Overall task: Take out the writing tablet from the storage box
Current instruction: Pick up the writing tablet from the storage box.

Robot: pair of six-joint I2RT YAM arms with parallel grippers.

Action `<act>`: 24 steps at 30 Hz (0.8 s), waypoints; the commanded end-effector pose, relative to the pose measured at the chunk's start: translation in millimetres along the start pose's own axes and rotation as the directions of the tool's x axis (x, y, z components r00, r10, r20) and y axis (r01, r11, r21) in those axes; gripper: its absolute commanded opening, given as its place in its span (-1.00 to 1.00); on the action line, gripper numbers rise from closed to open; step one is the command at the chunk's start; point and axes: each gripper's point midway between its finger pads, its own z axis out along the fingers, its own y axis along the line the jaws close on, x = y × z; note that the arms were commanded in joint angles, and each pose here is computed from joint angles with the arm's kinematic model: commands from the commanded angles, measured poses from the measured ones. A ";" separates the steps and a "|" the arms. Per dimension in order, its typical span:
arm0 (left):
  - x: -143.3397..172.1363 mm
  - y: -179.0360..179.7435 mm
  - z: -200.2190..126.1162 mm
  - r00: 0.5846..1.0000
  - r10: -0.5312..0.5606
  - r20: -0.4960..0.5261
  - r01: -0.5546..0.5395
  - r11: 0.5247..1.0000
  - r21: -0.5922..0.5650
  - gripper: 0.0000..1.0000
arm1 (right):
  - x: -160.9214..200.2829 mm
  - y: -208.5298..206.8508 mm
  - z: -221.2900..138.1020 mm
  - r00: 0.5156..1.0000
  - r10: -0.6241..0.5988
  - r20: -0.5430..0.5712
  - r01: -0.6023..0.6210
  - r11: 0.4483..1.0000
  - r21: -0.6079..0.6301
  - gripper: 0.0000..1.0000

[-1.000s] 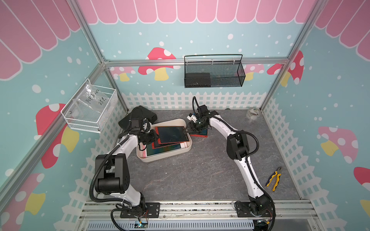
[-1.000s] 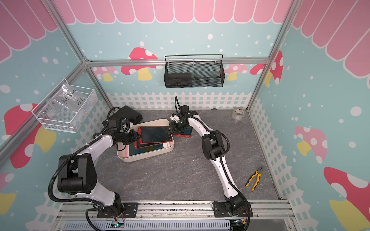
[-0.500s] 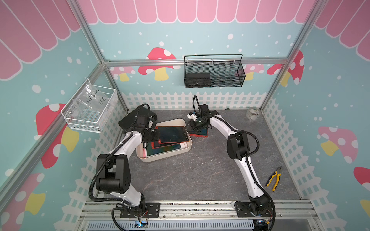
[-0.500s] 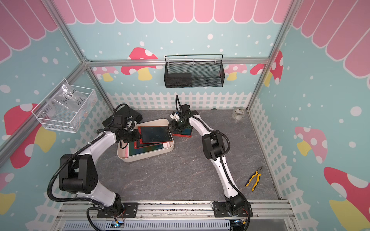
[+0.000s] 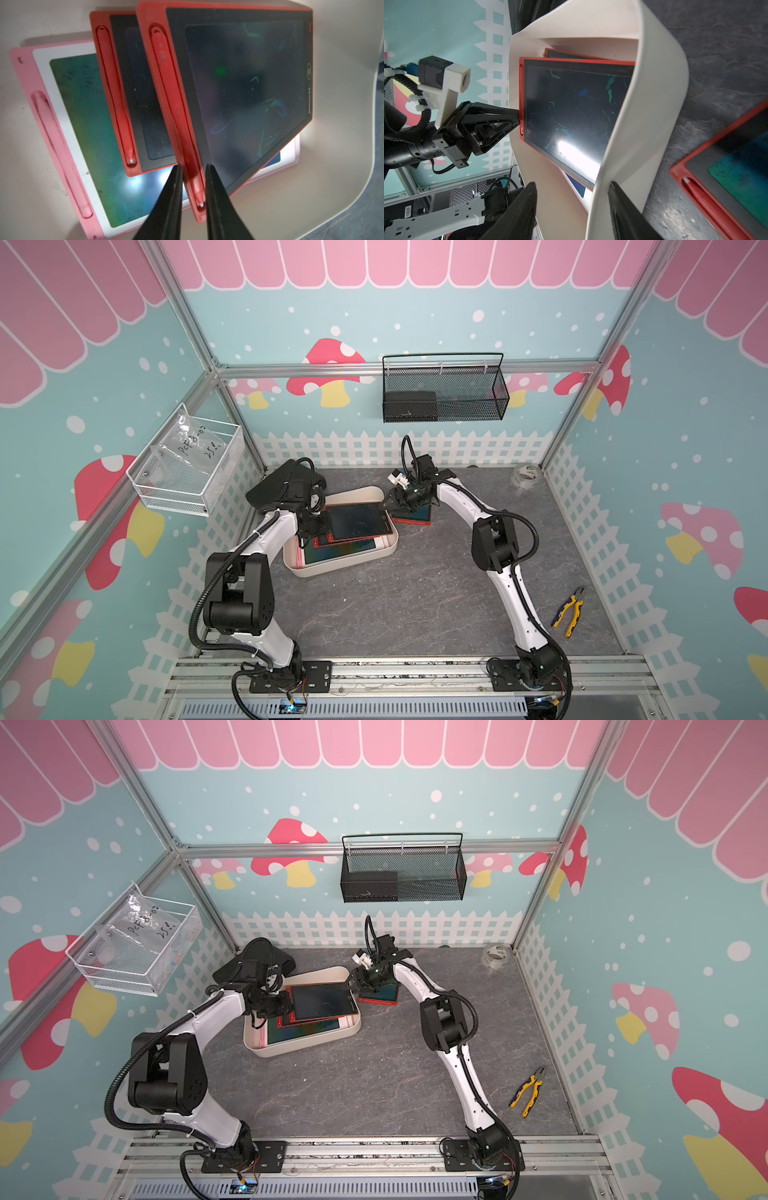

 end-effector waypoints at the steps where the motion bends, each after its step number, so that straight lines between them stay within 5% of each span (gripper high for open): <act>1: 18.1 -100.2 -4.9 0.996 0.065 -0.068 -0.029 0.901 0.433 -0.57 | 32.5 81.1 31.2 0.987 -0.116 -0.112 0.086 0.966 -0.243 0.14; 15: -3.2 -118.4 -35.7 1.000 0.024 0.020 -0.031 0.854 0.520 -0.57 | 37.1 73.5 34.5 0.988 -0.092 -0.126 0.061 0.971 -0.231 0.15; 24: 0.2 -112.8 -26.8 1.000 0.010 0.006 -0.012 0.863 0.505 -0.59 | 39.1 72.4 35.2 0.987 -0.087 -0.132 0.054 0.971 -0.231 0.16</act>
